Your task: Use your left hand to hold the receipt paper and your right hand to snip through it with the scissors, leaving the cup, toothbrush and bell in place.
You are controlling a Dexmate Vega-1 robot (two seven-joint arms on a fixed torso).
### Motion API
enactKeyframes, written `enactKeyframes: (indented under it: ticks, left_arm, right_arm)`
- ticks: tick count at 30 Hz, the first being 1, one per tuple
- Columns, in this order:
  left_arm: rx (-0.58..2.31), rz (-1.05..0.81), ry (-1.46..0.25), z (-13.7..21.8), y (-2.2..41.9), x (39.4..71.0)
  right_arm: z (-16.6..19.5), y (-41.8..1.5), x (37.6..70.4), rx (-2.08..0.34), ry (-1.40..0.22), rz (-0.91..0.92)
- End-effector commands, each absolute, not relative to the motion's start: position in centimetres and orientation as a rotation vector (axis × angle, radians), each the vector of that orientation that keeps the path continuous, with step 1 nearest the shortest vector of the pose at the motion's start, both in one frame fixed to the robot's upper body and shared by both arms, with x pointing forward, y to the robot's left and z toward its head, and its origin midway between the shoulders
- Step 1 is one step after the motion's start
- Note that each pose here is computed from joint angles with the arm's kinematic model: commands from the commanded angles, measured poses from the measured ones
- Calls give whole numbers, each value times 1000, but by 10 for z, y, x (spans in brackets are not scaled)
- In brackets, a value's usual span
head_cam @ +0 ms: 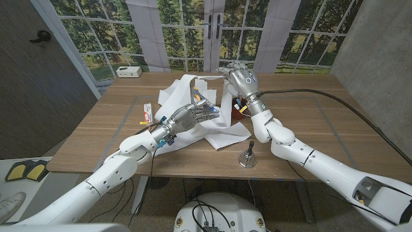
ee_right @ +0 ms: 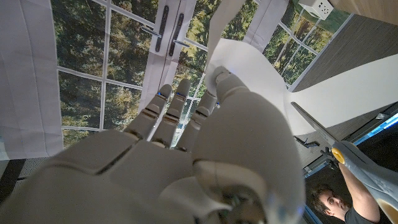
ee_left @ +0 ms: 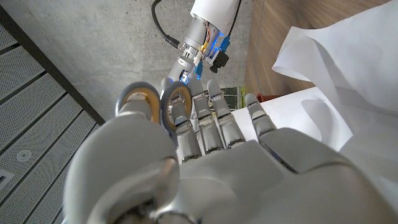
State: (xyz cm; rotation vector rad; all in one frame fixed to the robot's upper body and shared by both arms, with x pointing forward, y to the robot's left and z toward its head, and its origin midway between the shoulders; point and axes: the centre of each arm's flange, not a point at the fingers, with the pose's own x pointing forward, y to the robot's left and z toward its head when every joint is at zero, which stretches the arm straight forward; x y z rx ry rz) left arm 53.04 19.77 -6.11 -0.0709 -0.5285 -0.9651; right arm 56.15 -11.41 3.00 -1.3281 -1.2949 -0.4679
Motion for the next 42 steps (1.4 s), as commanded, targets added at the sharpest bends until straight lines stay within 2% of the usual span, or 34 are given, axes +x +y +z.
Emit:
enactKeyframes:
  ticks: [1,42]
  left_arm:
    - [-74,-975,-473,-74,196,531]
    - [-56,-984,-485,-80,183,520]
  right_arm:
    - [22,-112,559,-1331,-1284,-466]
    - [16,-124,554,-1325,-1292,-476]
